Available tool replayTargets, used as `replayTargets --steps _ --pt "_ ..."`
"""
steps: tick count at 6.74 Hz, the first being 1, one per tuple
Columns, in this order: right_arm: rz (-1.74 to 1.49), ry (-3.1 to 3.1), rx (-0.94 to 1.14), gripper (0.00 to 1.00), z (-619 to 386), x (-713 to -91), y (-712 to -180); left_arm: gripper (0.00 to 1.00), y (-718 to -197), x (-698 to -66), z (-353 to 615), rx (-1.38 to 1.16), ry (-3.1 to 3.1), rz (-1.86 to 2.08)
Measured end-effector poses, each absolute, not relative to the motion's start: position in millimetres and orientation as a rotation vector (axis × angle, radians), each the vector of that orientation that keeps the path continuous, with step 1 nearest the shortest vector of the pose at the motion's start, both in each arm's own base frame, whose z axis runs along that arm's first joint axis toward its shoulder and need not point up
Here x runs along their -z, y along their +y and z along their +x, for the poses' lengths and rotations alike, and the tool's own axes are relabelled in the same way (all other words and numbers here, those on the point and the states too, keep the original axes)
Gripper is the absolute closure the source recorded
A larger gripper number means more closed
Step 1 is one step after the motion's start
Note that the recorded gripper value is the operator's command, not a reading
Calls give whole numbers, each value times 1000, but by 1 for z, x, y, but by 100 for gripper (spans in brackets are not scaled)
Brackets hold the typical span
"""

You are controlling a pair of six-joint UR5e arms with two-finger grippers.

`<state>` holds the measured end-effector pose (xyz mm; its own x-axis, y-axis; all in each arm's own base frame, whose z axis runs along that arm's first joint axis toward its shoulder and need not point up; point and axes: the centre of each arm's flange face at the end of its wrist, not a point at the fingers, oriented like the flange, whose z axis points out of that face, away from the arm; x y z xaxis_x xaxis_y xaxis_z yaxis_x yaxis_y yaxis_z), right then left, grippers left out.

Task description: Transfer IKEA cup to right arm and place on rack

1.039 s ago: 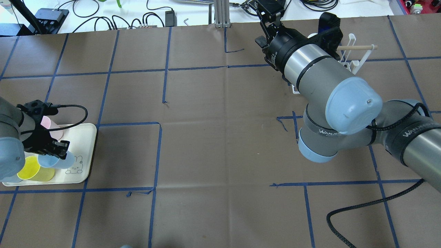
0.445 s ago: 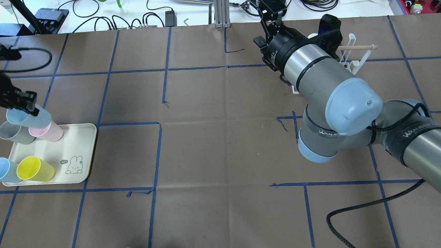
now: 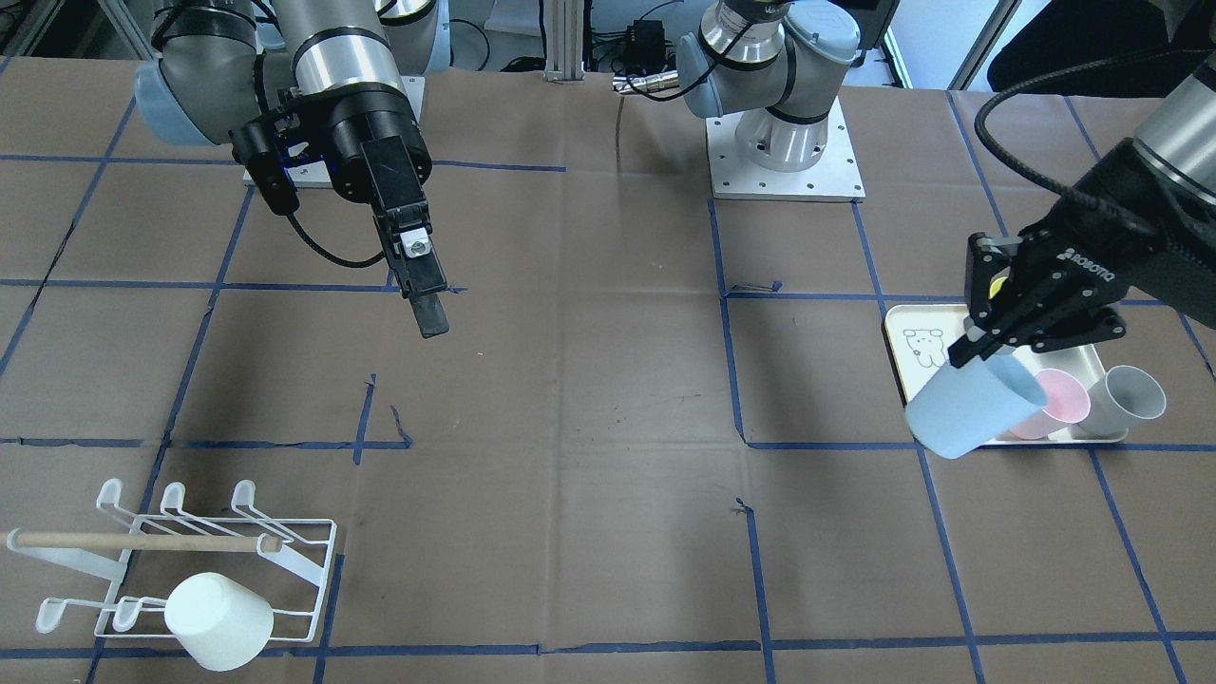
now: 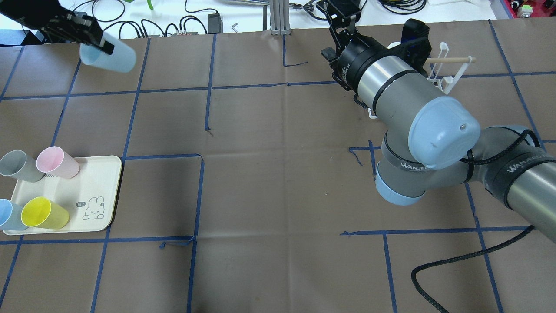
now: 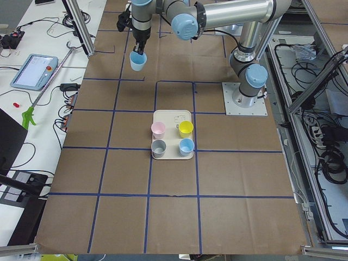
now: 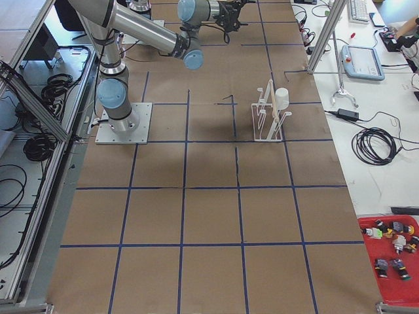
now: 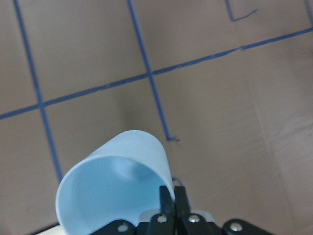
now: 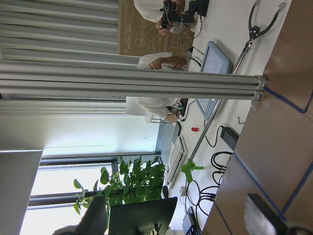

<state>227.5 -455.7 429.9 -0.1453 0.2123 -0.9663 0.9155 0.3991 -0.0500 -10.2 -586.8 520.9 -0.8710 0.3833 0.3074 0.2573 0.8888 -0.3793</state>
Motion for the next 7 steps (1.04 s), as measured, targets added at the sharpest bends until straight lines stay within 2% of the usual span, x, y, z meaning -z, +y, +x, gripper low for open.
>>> replayTargets --steps 2,4,7 --pt "1016 1619 852 0 227 -432 -456 100 -585 -511 -58 -729 -2392 -589" --pt "1018 1621 851 0 227 -431 -457 99 -567 -476 -96 -964 -2186 -671" --pt "1052 1640 804 0 232 -427 -458 99 -535 -425 -128 -1135 -2054 -716"
